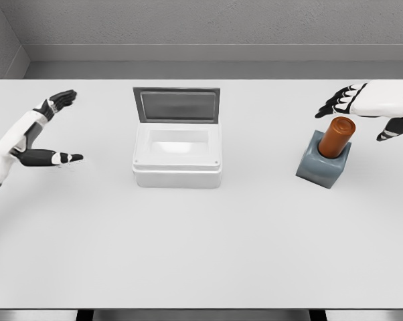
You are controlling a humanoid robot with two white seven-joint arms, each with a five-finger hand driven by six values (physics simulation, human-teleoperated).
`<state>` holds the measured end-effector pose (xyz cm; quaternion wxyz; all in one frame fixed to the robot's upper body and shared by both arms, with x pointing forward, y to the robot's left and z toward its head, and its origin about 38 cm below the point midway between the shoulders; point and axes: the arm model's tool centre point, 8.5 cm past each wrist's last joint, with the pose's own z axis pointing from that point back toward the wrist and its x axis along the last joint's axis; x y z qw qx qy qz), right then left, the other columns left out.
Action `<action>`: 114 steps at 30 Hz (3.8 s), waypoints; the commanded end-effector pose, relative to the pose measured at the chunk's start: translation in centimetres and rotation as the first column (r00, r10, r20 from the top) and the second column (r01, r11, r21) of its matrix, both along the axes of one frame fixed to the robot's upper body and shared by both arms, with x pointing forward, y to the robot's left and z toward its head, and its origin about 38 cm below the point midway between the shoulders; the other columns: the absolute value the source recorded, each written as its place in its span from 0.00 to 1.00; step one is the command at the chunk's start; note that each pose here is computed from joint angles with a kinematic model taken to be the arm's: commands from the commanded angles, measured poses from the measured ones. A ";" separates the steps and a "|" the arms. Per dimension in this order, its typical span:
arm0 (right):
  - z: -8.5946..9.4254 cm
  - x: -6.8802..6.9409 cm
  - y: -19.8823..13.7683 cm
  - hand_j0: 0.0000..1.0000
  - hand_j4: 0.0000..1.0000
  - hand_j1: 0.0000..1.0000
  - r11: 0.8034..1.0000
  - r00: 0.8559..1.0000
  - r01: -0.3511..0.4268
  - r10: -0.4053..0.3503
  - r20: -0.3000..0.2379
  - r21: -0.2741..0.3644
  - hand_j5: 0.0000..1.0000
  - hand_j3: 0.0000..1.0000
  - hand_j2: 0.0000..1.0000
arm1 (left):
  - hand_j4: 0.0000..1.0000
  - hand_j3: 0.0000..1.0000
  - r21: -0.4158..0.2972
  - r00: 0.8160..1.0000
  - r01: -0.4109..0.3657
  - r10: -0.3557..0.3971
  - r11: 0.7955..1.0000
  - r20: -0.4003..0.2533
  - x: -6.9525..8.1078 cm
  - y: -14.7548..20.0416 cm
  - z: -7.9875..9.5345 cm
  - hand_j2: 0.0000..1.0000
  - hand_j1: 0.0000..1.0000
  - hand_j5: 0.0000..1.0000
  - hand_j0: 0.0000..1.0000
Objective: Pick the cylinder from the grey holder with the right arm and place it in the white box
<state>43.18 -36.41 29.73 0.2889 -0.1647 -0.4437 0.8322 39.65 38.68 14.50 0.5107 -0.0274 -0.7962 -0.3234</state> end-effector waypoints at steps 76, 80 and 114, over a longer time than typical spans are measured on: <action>-1.8 1.4 1.2 0.45 0.45 0.45 1.000 0.999 -0.004 0.004 -0.037 0.004 0.45 0.45 0.45 | 1.00 1.00 -0.112 0.981 0.068 -0.087 0.991 -0.171 3.7 -2.6 -0.8 1.00 1.00 1.00 1.00; -0.9 1.6 1.3 0.44 0.44 0.44 1.000 1.000 -0.006 0.006 -0.017 0.004 0.44 0.44 0.44 | 1.00 1.00 -0.113 0.981 0.067 -0.087 0.991 -0.173 3.6 -2.6 -0.9 1.00 1.00 1.00 1.00; 2.3 3.5 11.2 0.40 0.40 0.40 0.971 0.973 -0.228 0.229 0.006 -0.068 0.40 0.40 0.40 | 1.00 1.00 -0.110 0.981 0.070 -0.089 0.991 -0.172 3.7 -2.7 -0.9 1.00 1.00 1.00 1.00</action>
